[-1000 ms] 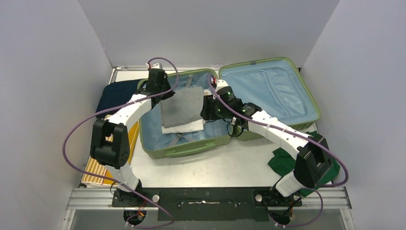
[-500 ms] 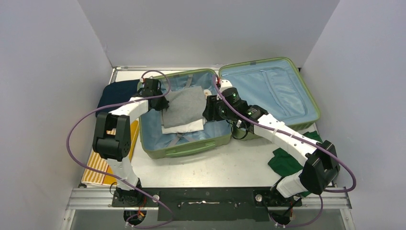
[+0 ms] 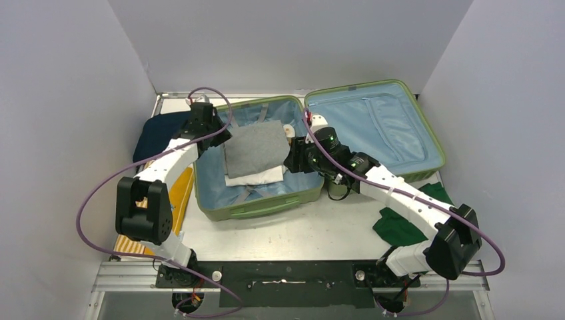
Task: Pack the luggage
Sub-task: Place the clothes in the luggage, then move the clothes to the corner of the board.
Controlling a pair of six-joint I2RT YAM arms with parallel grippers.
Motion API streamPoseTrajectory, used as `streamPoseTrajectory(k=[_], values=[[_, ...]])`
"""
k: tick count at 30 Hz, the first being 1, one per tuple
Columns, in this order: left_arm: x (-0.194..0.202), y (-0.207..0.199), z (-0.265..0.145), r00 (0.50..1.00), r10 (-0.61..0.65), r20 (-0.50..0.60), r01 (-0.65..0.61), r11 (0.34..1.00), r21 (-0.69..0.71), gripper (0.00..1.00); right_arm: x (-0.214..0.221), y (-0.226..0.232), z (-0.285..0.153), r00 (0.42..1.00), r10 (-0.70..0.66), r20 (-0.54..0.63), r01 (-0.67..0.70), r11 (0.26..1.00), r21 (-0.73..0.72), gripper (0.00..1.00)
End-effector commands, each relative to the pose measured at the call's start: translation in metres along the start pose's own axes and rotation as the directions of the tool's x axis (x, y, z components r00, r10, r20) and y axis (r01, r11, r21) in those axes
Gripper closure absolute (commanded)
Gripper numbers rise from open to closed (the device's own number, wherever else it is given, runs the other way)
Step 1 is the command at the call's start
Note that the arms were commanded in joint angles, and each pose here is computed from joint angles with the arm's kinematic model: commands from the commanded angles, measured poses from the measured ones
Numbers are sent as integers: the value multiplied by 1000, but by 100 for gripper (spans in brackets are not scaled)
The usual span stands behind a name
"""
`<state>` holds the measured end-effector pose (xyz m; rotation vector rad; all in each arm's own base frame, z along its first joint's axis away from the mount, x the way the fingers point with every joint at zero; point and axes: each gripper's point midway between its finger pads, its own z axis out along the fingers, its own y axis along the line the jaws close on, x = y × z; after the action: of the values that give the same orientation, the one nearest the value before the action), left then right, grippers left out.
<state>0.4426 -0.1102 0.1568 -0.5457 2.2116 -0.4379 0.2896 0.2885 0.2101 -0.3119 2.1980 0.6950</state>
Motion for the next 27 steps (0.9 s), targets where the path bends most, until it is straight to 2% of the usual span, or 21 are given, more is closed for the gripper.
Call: streamPoseTrajectory(k=[1, 6, 11, 13, 17, 19, 22, 27], values=[[40, 43, 26, 994, 6, -107, -20, 992, -124, 85, -17, 11, -13, 997, 7, 75, -5, 1000, -29, 49], [60, 64, 33, 987, 8, -160, -37, 983, -180, 92, -20, 11, -25, 996, 6, 92, -3, 1000, -24, 49], [23, 66, 6, 998, 32, -58, -45, 973, -228, 92, -29, 10, -42, 992, -1, 124, 3, 1000, -14, 48], [0, 57, -17, 998, 56, 19, -51, 975, -218, 82, -33, 9, -51, 990, -15, 140, 16, 1000, -4, 47], [-33, 28, -74, 979, 97, 180, -78, 991, -108, 44, -36, -5, -71, 984, -68, 166, 57, 996, 69, 42], [-42, 13, -105, 959, 118, 259, -113, 993, -37, 31, -34, -19, -81, 981, -94, 172, 71, 988, 134, 39], [-39, 3, -133, 932, 154, 328, -177, 983, 43, 20, -28, -40, -98, 977, -96, 190, 52, 973, 226, 37], [-16, 6, -144, 916, 212, 341, -261, 960, 103, 18, -14, -89, -129, 964, -36, 265, -84, 901, 427, 27]])
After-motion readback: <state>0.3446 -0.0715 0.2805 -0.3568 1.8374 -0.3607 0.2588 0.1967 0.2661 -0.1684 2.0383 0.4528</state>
